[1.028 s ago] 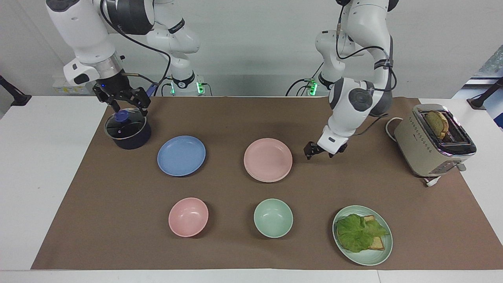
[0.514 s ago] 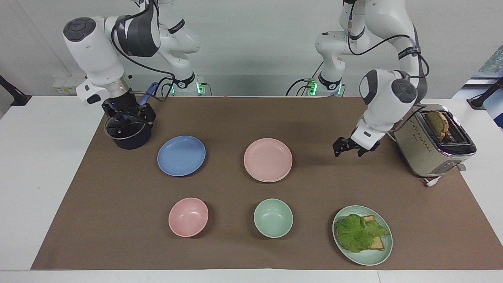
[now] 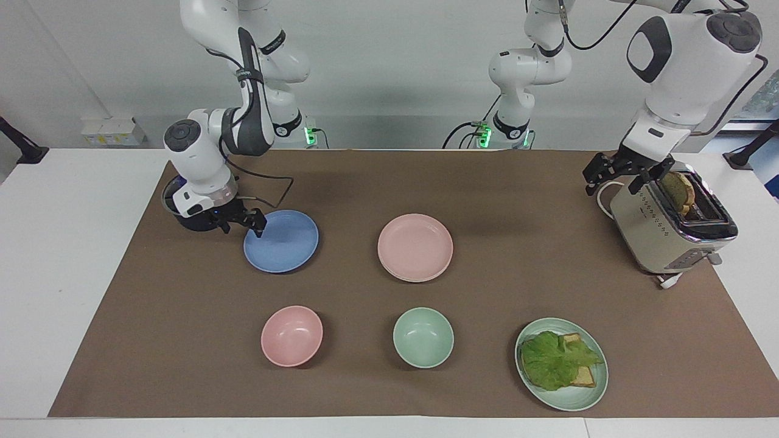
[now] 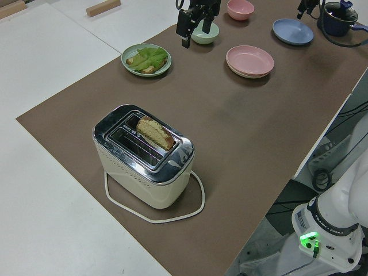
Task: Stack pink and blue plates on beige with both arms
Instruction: 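Withdraw the left gripper to rest while the right gripper reaches the blue plate, then grasp the blue plate rim with the right gripper, then lift the blue plate with the right gripper and carry it onto the pink plate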
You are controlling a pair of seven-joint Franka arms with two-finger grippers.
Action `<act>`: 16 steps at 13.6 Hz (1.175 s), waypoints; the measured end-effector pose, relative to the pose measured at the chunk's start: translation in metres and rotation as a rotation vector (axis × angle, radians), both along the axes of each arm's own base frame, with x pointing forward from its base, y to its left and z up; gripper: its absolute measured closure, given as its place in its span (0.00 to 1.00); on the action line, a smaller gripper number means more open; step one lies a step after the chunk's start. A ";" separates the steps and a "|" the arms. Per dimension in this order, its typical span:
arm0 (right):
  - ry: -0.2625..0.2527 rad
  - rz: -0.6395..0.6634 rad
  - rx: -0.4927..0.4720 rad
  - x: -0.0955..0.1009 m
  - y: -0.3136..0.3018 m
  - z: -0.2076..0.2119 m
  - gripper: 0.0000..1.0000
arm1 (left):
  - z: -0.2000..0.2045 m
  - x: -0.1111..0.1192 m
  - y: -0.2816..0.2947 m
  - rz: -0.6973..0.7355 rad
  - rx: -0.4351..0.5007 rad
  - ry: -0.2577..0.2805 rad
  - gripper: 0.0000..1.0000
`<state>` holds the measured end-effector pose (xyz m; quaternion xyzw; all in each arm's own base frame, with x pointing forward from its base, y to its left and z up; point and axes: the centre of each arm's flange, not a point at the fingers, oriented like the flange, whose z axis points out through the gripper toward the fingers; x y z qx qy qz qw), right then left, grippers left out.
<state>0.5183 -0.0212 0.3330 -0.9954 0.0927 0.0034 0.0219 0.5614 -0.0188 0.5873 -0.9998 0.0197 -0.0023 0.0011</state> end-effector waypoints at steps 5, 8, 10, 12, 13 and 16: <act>-0.005 -0.001 0.084 -0.005 -0.009 -0.015 0.26 | 0.011 -0.003 0.006 -0.025 0.008 0.012 0.00; 0.000 0.003 0.088 -0.009 -0.025 -0.029 0.26 | 0.011 -0.003 0.005 -0.027 0.008 0.014 0.00; 0.006 0.001 0.101 -0.011 -0.031 -0.034 0.29 | 0.012 -0.003 0.005 -0.028 0.008 0.012 0.00; 0.002 -0.002 0.124 -0.011 -0.031 -0.035 0.47 | 0.012 -0.003 0.004 -0.029 0.008 0.012 0.00; 0.001 -0.008 0.131 -0.011 -0.031 -0.035 0.61 | 0.012 -0.003 0.004 -0.029 0.008 0.012 0.00; -0.011 -0.013 0.172 -0.011 -0.030 -0.035 0.94 | 0.012 -0.003 0.004 -0.029 0.008 0.012 0.00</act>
